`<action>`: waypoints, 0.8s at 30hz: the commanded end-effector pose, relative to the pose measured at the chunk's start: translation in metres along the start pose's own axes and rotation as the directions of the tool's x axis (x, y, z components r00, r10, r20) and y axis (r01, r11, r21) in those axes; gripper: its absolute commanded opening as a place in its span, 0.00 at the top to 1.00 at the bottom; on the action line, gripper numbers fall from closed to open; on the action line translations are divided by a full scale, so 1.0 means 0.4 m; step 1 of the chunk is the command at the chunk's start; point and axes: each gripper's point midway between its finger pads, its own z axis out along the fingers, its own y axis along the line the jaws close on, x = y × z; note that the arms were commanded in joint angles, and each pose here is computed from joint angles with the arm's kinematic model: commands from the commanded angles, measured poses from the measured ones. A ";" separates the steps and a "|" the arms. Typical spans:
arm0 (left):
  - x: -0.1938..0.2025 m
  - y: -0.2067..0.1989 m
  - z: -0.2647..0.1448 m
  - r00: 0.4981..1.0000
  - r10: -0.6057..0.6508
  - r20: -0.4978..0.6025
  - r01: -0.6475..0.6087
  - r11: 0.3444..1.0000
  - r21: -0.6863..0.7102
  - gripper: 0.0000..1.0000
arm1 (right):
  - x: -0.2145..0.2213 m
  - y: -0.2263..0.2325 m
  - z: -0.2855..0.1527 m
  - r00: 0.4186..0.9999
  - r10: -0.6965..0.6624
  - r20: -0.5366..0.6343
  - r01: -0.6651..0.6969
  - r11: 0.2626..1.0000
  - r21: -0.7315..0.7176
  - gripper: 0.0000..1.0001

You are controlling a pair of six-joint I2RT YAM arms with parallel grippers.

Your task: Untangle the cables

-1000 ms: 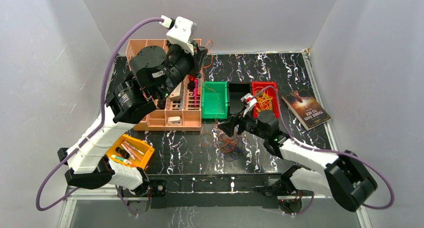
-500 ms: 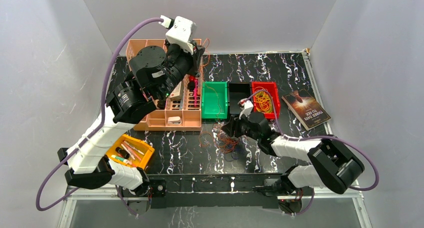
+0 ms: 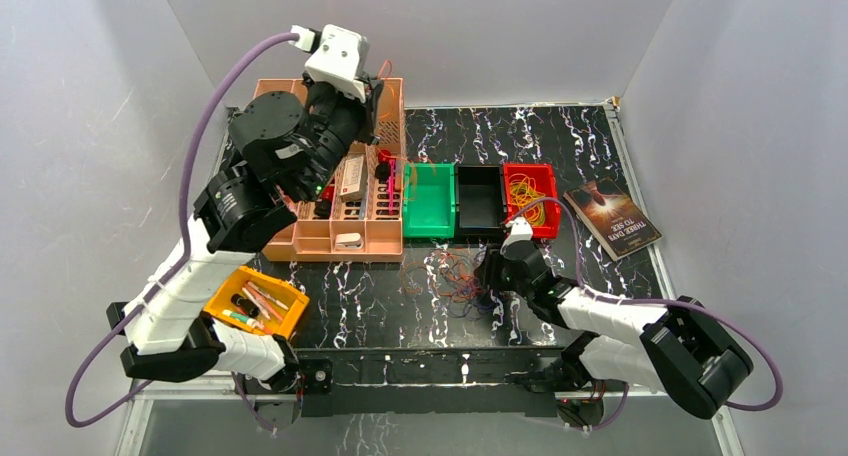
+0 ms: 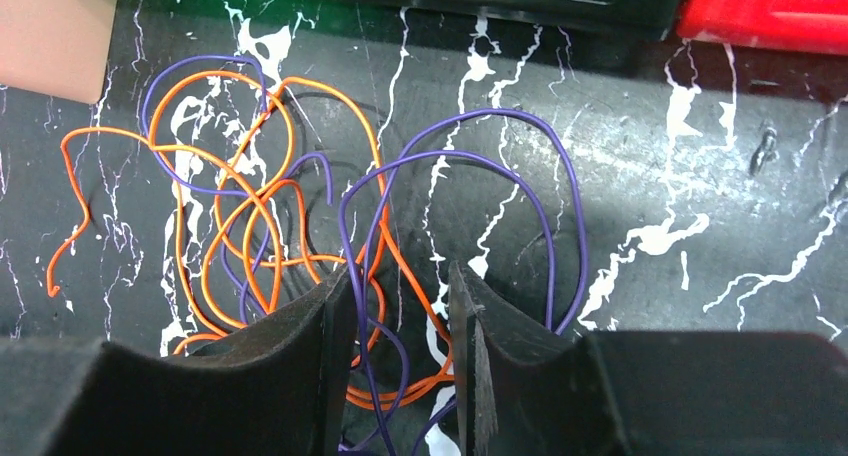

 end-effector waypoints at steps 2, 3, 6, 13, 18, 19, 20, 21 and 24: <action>-0.096 0.062 -0.059 0.995 -0.023 0.098 0.027 0.999 -0.038 1.00 | -0.005 -0.005 -0.017 0.999 0.037 0.012 -0.037 0.999 0.015 0.53; -0.097 0.061 -0.060 0.995 -0.023 0.097 0.026 0.999 -0.033 1.00 | -0.013 0.010 -0.023 0.999 0.033 0.021 -0.033 0.999 -0.015 0.51; -0.087 0.050 -0.057 0.996 -0.021 0.083 0.022 1.000 -0.017 1.00 | -0.059 0.071 -0.056 0.997 0.006 0.079 0.005 0.990 -0.143 0.42; -0.056 0.023 -0.049 0.998 -0.036 0.056 0.035 0.999 0.021 1.00 | -0.202 0.149 -0.172 0.957 0.001 0.291 0.083 0.957 -0.277 0.29; -0.031 -0.005 -0.040 0.998 -0.051 0.032 0.049 0.997 0.060 1.00 | -0.275 0.172 -0.247 0.915 -0.025 0.403 0.156 0.943 -0.295 0.25; -0.028 -0.009 -0.038 0.998 -0.053 0.029 0.051 0.996 0.066 1.00 | -0.311 0.188 -0.277 0.897 -0.024 0.442 0.174 0.937 -0.303 0.25; -0.023 -0.016 -0.036 0.998 -0.057 0.024 0.055 0.996 0.075 1.00 | -0.331 0.192 -0.295 0.885 -0.032 0.465 0.191 0.935 -0.299 0.24; -0.018 -0.024 -0.032 0.998 -0.057 0.019 0.055 0.995 0.085 1.00 | -0.346 0.197 -0.310 0.876 -0.035 0.480 0.200 0.934 -0.296 0.24; 0.000 -0.048 -0.020 0.998 -0.063 0.000 0.062 0.991 0.115 1.00 | -0.389 0.201 -0.351 0.853 -0.036 0.520 0.210 0.937 -0.280 0.23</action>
